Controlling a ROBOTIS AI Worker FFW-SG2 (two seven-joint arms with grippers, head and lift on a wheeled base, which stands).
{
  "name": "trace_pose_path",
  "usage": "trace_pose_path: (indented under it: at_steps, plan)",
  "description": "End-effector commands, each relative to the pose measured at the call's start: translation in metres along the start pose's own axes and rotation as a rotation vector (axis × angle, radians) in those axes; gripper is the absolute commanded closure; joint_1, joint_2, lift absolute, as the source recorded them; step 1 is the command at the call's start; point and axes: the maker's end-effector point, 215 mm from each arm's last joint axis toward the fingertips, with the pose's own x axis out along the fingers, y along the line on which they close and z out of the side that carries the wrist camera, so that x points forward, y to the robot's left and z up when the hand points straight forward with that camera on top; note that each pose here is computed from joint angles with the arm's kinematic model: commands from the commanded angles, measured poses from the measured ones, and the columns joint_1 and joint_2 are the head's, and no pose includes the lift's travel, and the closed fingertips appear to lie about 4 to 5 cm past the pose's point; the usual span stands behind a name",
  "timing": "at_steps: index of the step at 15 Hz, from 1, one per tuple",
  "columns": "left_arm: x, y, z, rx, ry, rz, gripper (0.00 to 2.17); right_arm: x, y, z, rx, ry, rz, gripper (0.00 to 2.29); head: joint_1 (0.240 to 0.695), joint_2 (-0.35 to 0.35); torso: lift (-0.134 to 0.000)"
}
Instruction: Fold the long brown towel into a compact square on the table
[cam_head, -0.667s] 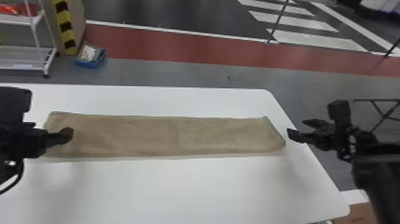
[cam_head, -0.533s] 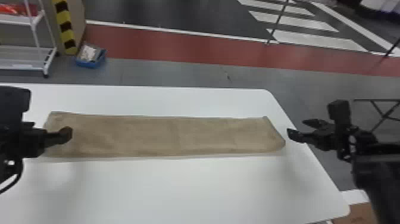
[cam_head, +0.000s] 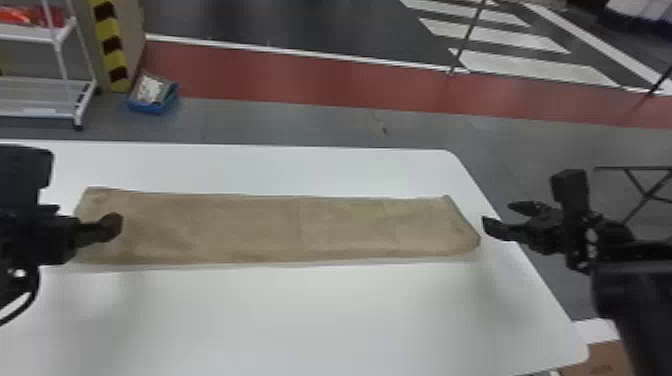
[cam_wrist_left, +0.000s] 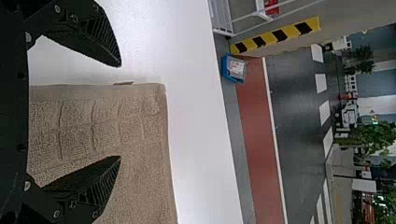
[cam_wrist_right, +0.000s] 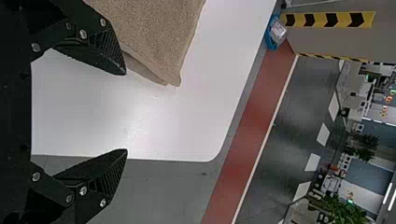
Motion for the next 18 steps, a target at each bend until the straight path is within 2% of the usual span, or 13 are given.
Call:
trace_pose_path:
  at_steps: [1,6,9,11,12,15,16,18]
  plan:
    - [0.001,0.002,-0.002,0.0,0.006,0.003,0.21,-0.001,0.0,-0.003,0.003,0.003,-0.001,0.35,0.695,-0.274,-0.128]
    - [0.005,0.0,-0.008,-0.001,0.02,-0.007,0.3,-0.002,-0.001,-0.003,0.004,0.002,-0.003,0.35,0.695,-0.278,-0.128]
    - [0.015,0.002,-0.022,-0.014,0.053,-0.023,0.42,-0.002,-0.001,-0.005,0.004,0.005,-0.002,0.34,0.695,-0.277,-0.128]
    - [0.016,0.003,-0.023,-0.015,0.058,-0.02,0.64,-0.002,-0.001,-0.005,0.004,0.005,-0.002,0.35,0.695,-0.275,-0.128]
    - [0.016,0.003,-0.022,-0.015,0.056,-0.022,0.67,-0.002,-0.001,-0.005,0.003,0.006,-0.004,0.35,0.695,-0.273,-0.128]
    - [0.015,0.001,-0.021,-0.013,0.053,-0.026,1.35,-0.003,-0.002,-0.006,0.005,0.007,-0.006,0.34,0.695,-0.273,-0.128]
    - [0.014,0.0,-0.022,-0.012,0.053,-0.027,1.44,-0.002,-0.001,-0.006,0.004,0.007,-0.005,0.35,0.695,-0.274,-0.128]
    - [0.008,-0.003,-0.009,-0.015,0.025,-0.035,1.45,-0.002,0.0,-0.005,0.005,0.005,-0.003,0.35,0.695,-0.277,-0.128]
